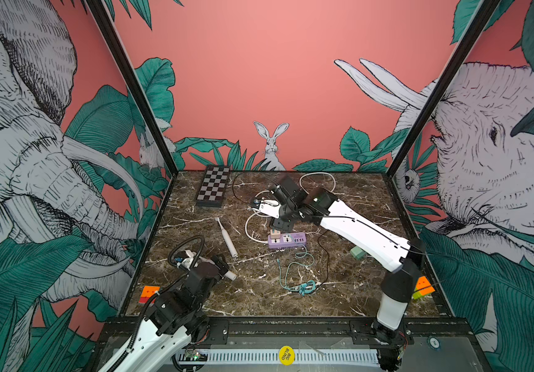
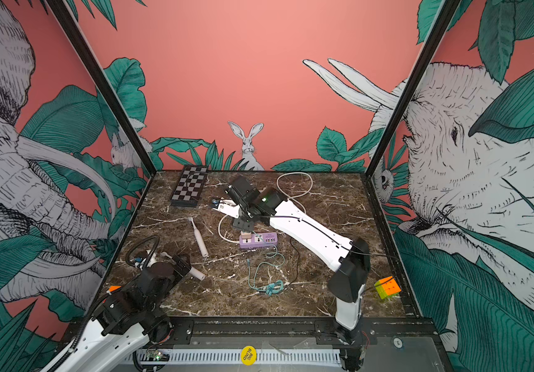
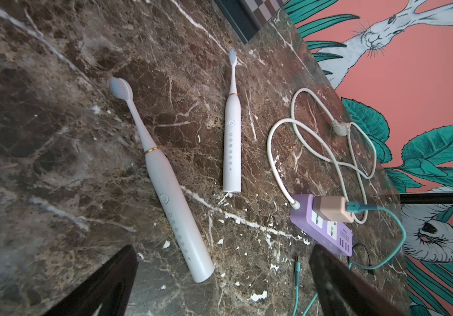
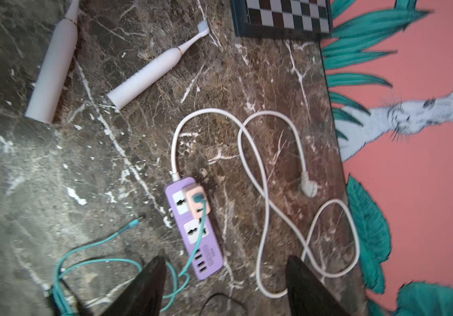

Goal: Charge the electric toothbrush
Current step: Pick up the charging cable from the center of the board.

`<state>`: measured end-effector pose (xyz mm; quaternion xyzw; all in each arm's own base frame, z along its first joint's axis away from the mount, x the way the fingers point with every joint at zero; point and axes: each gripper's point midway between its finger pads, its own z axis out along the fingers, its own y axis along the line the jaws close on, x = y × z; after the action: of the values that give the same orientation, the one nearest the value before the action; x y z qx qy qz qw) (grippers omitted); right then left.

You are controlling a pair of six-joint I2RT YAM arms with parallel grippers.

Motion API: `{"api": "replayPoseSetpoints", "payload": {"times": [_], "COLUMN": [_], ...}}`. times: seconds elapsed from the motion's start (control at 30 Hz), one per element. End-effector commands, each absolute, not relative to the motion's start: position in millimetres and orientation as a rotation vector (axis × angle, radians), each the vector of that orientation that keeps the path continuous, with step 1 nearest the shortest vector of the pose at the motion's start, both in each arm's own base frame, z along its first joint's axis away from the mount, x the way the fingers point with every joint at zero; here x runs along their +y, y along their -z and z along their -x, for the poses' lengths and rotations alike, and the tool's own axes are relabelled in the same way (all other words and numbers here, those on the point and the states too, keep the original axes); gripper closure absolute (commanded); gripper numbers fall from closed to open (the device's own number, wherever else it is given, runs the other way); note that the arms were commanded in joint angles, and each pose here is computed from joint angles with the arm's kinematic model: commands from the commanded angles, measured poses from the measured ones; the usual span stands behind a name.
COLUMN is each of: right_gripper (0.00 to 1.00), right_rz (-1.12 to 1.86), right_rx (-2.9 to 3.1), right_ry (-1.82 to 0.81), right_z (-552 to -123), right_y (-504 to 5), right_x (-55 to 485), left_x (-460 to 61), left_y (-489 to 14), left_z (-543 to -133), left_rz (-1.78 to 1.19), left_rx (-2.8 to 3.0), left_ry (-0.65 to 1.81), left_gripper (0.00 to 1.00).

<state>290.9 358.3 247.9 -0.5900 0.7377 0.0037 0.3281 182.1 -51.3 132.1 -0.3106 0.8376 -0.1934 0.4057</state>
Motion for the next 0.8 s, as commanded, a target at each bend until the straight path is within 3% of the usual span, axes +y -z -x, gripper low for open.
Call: {"api": "replayPoseSetpoints", "payload": {"times": [0.0, 0.1, 0.3, 0.77], "right_gripper": [0.33, 0.33, 0.44, 0.57], "right_rz": [1.249, 1.207, 1.000, 0.863], "right_rx": [1.963, 2.025, 2.236, 2.386], "right_ry": [-0.145, -0.105, -0.180, -0.043], "right_z": [-264, -232, -205, -213], "right_y": [-248, -203, -134, -46], "right_x": [375, 376, 373, 361], "left_x": [-36, -34, -28, -22], "left_y": [-154, -162, -170, -167], "left_z": [-186, -190, -198, -201], "left_rz": [0.740, 0.696, 0.651, 0.702], "left_rx": [2.054, 2.038, 2.039, 2.056], "left_ry": [0.394, 0.354, 0.253, 0.256], "left_gripper": [0.01, 0.01, 0.01, 0.01]}}
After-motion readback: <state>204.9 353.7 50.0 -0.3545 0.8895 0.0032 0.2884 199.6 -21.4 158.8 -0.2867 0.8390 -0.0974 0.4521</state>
